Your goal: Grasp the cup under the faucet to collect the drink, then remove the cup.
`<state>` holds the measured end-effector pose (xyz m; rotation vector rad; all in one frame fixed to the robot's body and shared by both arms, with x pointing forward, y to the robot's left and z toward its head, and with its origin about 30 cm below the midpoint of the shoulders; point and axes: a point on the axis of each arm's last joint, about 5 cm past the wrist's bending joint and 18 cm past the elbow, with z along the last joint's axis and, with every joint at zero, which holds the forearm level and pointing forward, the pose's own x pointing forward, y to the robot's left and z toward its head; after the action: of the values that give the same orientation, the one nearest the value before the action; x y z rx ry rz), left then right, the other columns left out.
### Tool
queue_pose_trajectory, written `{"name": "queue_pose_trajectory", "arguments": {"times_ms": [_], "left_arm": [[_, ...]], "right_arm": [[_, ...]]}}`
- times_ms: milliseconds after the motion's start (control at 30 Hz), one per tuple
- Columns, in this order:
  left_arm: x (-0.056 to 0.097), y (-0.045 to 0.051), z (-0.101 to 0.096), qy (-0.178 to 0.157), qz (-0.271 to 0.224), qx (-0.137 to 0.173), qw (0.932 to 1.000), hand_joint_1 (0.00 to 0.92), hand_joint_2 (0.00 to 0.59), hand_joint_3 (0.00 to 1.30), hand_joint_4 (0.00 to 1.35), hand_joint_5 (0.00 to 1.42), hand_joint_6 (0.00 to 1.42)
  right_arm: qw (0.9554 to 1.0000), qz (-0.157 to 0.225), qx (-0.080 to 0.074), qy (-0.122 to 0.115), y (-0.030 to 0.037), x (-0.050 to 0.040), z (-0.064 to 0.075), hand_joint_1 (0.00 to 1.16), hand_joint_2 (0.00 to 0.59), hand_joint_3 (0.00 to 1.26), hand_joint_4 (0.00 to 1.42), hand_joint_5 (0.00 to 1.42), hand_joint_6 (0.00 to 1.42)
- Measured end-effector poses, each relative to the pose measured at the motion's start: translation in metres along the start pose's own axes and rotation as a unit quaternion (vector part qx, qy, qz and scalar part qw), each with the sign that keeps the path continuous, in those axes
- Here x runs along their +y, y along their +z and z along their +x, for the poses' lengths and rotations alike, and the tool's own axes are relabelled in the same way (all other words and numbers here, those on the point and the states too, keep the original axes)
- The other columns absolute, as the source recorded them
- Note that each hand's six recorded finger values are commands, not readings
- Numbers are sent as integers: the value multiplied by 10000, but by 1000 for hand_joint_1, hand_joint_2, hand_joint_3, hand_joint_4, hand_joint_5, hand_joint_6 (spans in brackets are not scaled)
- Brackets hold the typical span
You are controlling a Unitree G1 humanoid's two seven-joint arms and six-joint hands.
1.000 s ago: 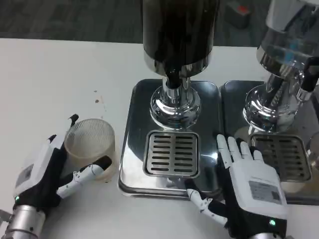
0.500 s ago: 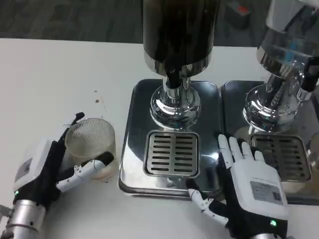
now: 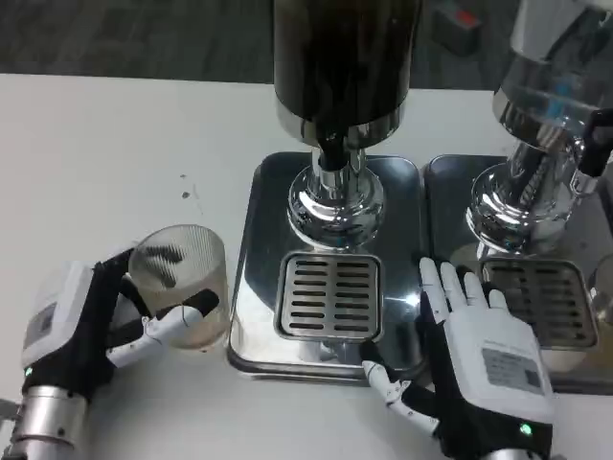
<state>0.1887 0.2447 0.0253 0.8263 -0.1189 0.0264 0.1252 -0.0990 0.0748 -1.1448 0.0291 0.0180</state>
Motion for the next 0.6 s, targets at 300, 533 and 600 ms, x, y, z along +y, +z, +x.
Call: {"name": "queue_pose_trajectory", "arguments": {"times_ms": [300, 533, 600], "left_arm": [[-25, -13, -43, 231, 64, -54, 9997, 306, 93, 622, 696, 903, 847], [-36, -19, -56, 296, 98, -51, 9995, 385, 102, 658, 723, 932, 878], [-39, -19, -58, 306, 120, -65, 9994, 414, 91, 672, 732, 933, 891]], "right_arm": [[10000, 30, 12, -6, -2, -3, 8, 331, 351, 0, 0, 0, 0], [10000, 50, 19, -4, -3, -3, 8, 333, 354, 0, 0, 0, 0], [10000, 54, 21, -10, -2, -3, 8, 334, 355, 0, 0, 0, 0]]}}
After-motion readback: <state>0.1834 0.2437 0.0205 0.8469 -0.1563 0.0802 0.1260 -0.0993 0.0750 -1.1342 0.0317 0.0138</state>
